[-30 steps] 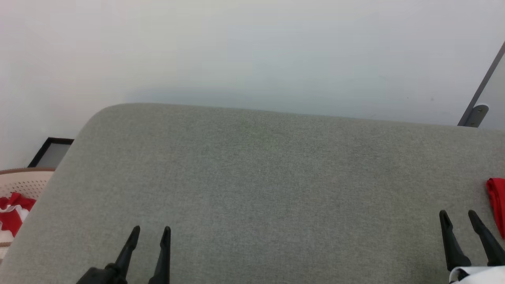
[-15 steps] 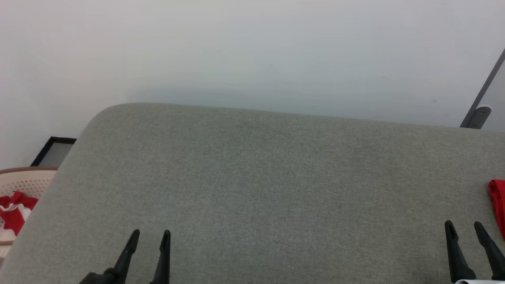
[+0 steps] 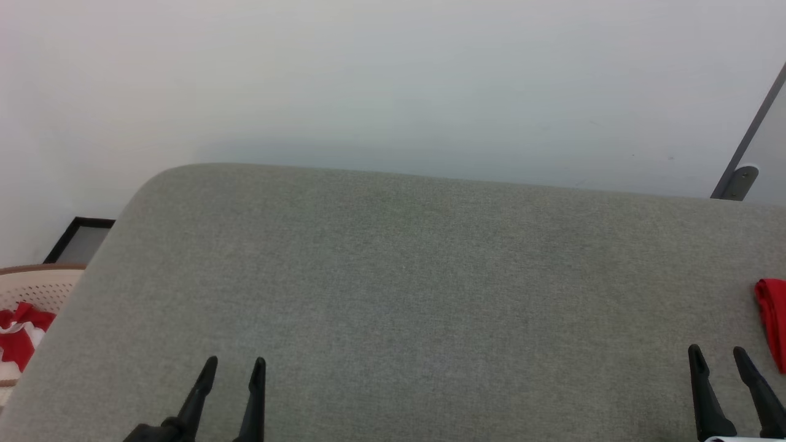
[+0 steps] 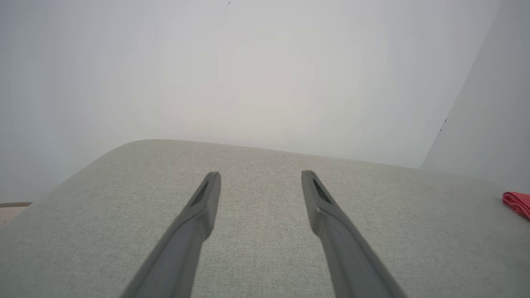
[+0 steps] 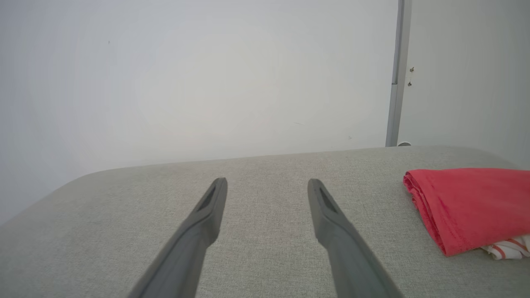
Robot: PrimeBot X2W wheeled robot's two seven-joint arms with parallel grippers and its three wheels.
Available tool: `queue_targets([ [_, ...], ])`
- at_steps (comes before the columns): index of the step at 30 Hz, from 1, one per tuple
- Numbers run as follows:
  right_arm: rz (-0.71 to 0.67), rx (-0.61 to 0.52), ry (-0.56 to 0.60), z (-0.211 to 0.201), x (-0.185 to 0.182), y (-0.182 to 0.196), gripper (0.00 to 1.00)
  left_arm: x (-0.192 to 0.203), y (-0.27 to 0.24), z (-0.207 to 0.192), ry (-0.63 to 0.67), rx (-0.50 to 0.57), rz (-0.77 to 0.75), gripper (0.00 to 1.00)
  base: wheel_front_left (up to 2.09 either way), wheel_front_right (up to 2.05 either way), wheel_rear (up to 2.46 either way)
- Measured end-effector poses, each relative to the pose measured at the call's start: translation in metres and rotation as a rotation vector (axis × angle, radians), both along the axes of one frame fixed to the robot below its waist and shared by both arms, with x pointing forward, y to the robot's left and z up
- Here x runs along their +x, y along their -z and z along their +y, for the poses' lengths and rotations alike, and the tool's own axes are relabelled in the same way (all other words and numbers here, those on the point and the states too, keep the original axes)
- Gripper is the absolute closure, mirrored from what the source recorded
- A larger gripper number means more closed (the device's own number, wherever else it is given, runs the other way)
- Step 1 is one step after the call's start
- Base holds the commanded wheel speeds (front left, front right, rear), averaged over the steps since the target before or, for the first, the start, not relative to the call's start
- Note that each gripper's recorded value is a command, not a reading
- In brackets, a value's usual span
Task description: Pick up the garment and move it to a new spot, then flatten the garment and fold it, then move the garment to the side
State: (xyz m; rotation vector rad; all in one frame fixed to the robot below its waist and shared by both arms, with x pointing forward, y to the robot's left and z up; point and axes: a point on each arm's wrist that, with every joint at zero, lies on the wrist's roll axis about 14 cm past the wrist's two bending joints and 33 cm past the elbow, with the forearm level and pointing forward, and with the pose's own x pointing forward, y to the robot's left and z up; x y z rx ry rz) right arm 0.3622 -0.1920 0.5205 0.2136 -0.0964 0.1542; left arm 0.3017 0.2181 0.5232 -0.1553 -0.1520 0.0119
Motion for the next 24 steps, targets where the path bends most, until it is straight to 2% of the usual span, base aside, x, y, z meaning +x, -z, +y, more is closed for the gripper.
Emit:
queue_targets([
  [11, 0.016, 0.019, -0.02, 0.008, 0.0, 0.005, 0.0, 0.003, 0.001, 0.0, -0.002, -0.007, 0.002, 0.0, 0.0, 0.0, 0.0],
  [12, 0.025, 0.022, -0.019, 0.009, -0.001, 0.008, 1.0, 0.002, 0.003, 0.0, -0.003, -0.009, 0.01, 1.0, 0.0, 0.0, 0.0],
  [17, 0.105, 0.047, -0.012, 0.013, -0.01, 0.033, 1.0, -0.004, 0.025, -0.003, -0.005, -0.033, 0.077, 1.0, 0.0, 0.0, 0.0],
  [24, 0.151, 0.156, 0.016, 0.009, -0.011, 0.039, 1.0, -0.001, 0.032, -0.001, -0.018, -0.157, 0.106, 1.0, 0.0, 0.0, 0.0],
])
